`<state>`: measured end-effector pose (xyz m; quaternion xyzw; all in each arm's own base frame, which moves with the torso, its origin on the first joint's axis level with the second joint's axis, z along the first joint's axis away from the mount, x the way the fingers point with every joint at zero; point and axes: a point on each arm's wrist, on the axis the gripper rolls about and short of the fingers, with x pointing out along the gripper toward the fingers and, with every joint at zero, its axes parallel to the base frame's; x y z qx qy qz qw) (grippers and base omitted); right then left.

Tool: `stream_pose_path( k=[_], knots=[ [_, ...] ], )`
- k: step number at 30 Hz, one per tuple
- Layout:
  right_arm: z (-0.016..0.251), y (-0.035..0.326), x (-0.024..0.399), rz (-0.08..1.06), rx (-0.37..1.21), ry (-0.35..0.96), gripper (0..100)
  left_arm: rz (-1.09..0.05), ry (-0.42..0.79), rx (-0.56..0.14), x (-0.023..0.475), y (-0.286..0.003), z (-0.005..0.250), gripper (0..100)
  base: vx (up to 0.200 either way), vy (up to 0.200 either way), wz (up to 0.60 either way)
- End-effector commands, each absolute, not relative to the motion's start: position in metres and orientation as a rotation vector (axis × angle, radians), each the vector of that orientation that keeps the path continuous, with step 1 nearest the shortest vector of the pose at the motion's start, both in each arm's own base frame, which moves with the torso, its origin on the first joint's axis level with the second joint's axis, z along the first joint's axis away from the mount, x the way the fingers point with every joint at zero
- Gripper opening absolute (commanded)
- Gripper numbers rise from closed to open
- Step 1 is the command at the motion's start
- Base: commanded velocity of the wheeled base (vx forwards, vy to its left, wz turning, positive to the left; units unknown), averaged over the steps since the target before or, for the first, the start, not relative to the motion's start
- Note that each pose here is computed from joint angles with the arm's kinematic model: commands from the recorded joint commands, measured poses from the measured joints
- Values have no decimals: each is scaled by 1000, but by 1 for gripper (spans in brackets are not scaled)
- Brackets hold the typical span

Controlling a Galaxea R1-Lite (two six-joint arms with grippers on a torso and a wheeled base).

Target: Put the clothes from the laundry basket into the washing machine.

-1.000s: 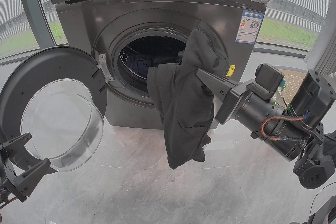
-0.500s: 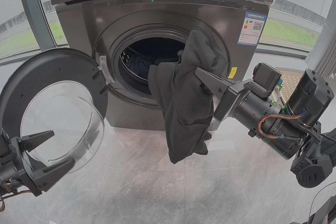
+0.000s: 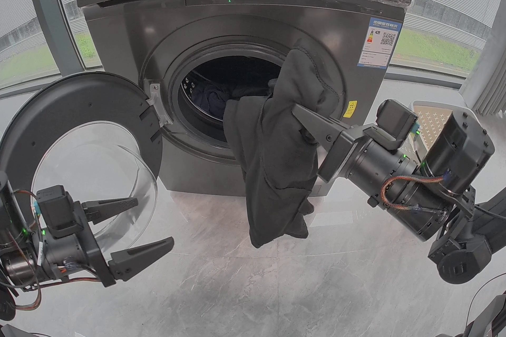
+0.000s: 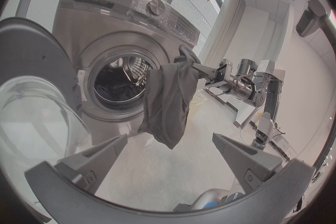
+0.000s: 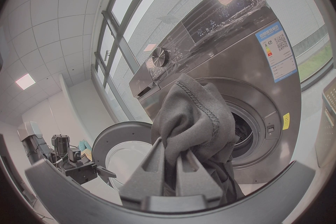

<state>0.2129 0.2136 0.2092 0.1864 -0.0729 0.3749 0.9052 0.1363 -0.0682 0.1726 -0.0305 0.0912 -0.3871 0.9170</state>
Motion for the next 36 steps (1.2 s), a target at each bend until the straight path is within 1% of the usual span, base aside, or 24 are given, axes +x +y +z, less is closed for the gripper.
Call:
stream_pose_path(
  k=[1, 4, 9, 18, 20, 23, 26, 36],
  knots=[
    [195, 222, 219, 776, 376, -124, 0, -834, 277, -54, 154, -84, 157, 100, 0, 0, 0],
    [195, 223, 219, 779, 379, -131, 0, -857, 287, -55, 152, -90, 157, 100, 0, 0, 0],
    [196, 223, 219, 780, 384, -137, 0, -852, 323, -59, 158, -92, 150, 100, 0, 0, 0],
    [196, 225, 218, 784, 384, -135, 0, -847, 337, -64, 160, -94, 148, 100, 0, 0, 0],
    [196, 225, 217, 786, 385, -136, 0, -848, 343, -72, 160, -94, 147, 100, 0, 0, 0],
    [204, 228, 218, 791, 394, -166, 0, -874, 340, -107, 161, -104, 151, 100, 0, 0, 0],
    [209, 233, 221, 774, 400, -179, 0, -857, 339, -115, 164, -107, 148, 100, 0, 0, 0],
    [210, 246, 227, 786, 398, -198, 0, -828, 369, -109, 179, -113, 141, 100, 0, 0, 0]
  ],
)
